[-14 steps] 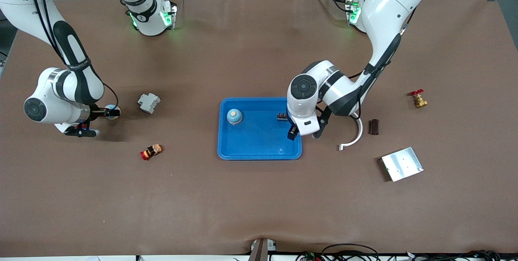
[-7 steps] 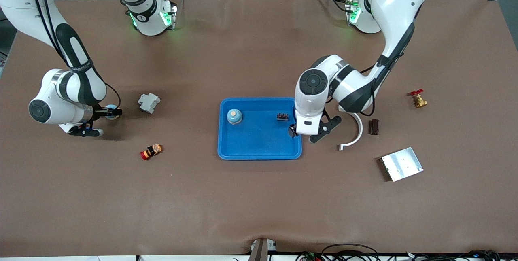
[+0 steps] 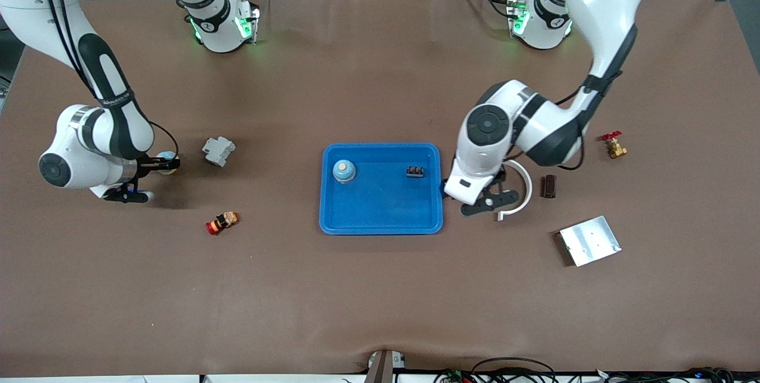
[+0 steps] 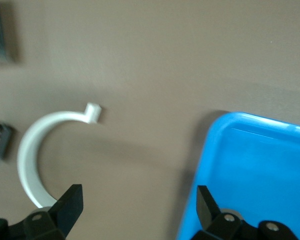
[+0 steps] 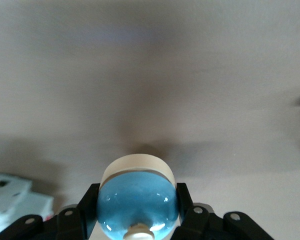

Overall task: Place electrolytic capacitor and blue bell in tray
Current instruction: 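Carry the bell to the tray while the left gripper reaches the second capacitor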

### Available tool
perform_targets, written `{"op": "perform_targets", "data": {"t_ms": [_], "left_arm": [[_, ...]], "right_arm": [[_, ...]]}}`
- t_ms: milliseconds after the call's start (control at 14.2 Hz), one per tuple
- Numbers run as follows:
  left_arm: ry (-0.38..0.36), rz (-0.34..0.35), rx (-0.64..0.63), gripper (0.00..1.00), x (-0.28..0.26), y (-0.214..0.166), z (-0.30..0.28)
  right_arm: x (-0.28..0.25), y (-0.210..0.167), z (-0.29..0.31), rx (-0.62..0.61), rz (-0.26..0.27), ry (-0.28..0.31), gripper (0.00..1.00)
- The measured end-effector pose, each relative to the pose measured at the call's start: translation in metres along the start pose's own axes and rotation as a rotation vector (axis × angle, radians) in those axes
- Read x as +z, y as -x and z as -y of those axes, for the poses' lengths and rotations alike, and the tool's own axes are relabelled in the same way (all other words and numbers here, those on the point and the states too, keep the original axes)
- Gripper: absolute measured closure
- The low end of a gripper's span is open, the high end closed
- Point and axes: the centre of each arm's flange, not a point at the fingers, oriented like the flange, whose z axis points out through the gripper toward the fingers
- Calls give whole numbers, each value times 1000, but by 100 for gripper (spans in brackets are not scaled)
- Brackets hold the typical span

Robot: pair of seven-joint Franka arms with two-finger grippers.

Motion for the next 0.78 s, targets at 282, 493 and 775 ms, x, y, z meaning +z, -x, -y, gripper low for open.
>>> {"op": "perform_targets", "data": {"t_ms": [282,493,775], "left_arm": [[32,45,125,0,3,-25,60],[42,57,182,0,5,-26,105],[79,10,243,0,16,-17,156]], "right_arm": [[-69,-15,40,-56,-14,-7,34],[-106,-17,117,-81,-40,-34,34],[-139,-8,226,-61,-112,-31,34]]}}
